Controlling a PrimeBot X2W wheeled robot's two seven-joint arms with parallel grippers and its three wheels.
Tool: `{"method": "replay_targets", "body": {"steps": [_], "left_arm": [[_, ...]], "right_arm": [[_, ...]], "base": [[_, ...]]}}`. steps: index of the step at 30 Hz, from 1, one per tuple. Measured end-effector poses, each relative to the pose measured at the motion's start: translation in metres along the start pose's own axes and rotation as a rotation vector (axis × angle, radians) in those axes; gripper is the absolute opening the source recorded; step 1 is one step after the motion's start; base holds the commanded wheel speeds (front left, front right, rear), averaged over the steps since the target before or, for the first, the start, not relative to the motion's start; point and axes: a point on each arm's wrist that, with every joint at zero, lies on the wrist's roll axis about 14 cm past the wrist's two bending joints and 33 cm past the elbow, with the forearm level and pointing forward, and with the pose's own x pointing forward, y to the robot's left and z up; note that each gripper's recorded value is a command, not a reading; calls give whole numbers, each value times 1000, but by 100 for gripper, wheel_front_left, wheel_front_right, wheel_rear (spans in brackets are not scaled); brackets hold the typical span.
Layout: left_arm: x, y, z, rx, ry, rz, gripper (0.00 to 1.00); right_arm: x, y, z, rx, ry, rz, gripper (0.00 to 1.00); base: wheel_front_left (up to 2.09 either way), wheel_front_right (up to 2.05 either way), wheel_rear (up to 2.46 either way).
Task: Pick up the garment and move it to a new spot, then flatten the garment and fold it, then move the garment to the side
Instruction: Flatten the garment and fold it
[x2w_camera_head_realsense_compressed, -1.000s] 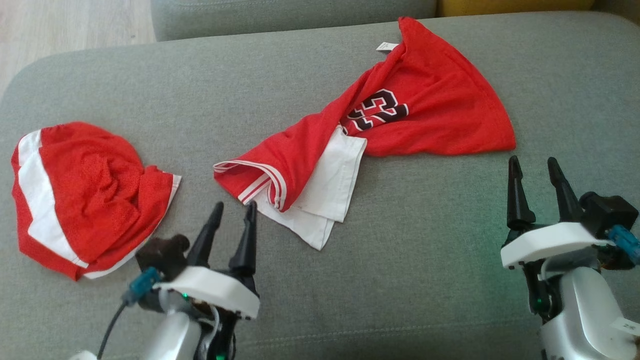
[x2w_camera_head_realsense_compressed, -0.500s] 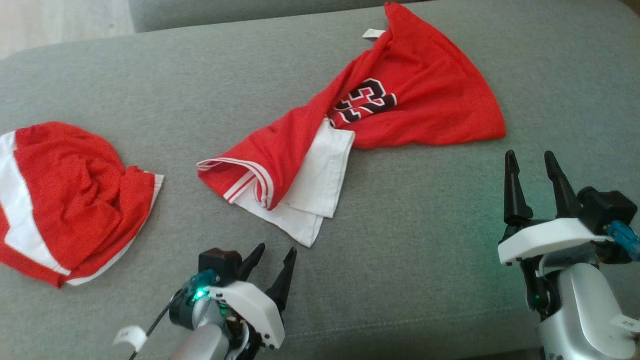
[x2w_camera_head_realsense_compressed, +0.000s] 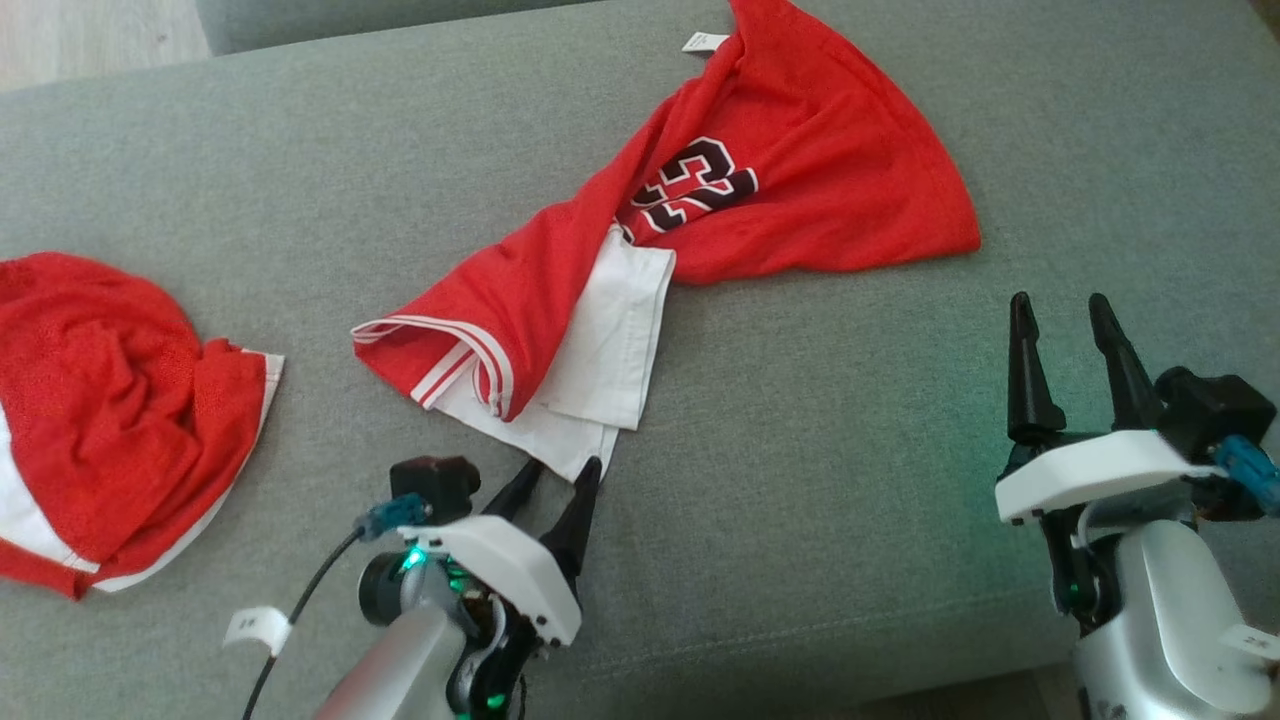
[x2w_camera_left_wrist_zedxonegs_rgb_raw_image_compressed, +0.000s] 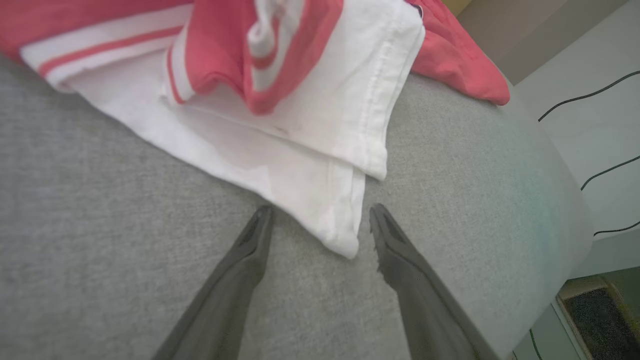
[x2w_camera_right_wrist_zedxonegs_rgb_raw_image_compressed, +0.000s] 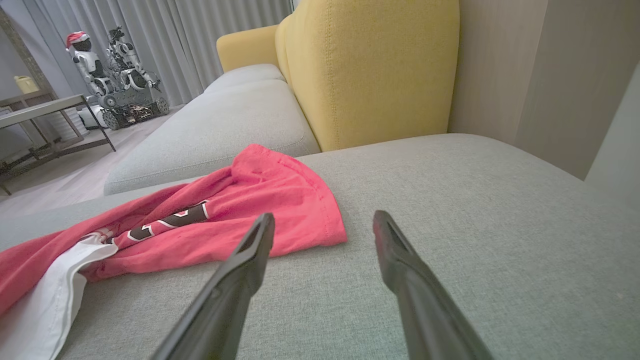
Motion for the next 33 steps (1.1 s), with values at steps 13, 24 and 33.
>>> {"method": "replay_targets", "body": {"steps": [13, 24, 33], "left_arm": [[7, -2, -2, -2, 11, 0, 0], [-11, 36, 56, -41, -229, 118, 0], [-24, 58, 78, -41, -315, 175, 0]], "right_arm": [[6, 0, 0, -2, 2, 1, 100], [37, 6, -13, 77, 75, -7, 100], [82, 5, -31, 92, 192, -54, 100]], "base": [[0, 0, 0], [0, 0, 0], [0, 0, 0]]}}
